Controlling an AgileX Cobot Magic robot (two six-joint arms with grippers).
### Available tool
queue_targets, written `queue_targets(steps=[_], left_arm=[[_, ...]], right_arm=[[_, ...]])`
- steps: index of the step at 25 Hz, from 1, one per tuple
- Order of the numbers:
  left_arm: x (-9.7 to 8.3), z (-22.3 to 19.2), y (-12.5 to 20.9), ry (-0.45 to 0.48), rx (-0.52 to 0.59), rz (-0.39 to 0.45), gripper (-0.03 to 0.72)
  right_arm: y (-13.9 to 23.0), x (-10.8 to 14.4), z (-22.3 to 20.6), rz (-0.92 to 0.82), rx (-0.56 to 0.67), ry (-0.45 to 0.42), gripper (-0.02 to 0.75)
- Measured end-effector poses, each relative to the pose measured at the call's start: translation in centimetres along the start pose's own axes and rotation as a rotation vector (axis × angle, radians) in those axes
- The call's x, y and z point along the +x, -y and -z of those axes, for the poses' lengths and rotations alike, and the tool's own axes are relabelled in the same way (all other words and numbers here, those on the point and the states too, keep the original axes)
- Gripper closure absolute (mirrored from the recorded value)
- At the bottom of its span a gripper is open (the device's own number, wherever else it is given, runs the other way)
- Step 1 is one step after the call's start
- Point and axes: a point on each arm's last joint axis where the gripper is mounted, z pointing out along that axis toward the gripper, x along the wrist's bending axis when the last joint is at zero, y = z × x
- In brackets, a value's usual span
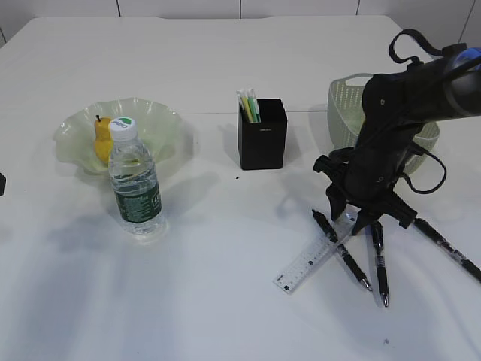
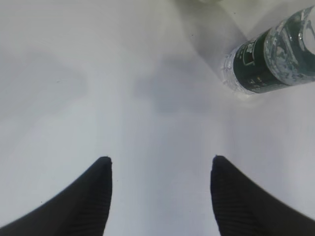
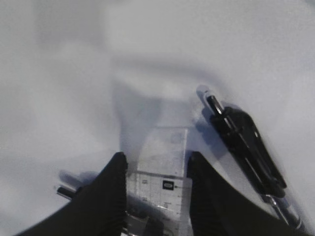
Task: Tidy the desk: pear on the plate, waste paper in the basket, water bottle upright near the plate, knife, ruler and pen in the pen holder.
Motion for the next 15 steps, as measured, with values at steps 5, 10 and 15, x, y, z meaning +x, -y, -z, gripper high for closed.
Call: queue_targets(steps=[5, 10, 15], left_arm=[[0.0, 0.0, 0.0, 0.0, 0.0, 0.0, 0.241], [0.0, 0.0, 0.0, 0.0, 0.0, 0.0, 0.241], [0.0, 0.0, 0.0, 0.0, 0.0, 0.0, 0.241]], right_arm=[[0.0, 0.0, 0.0, 0.003, 0.0, 0.0, 0.461], [0.12, -0.12, 0.0, 0.01, 0.014, 0.013, 0.462], [-0.24, 0.58, 0.87, 0.03, 0.007, -0.002, 0.462]])
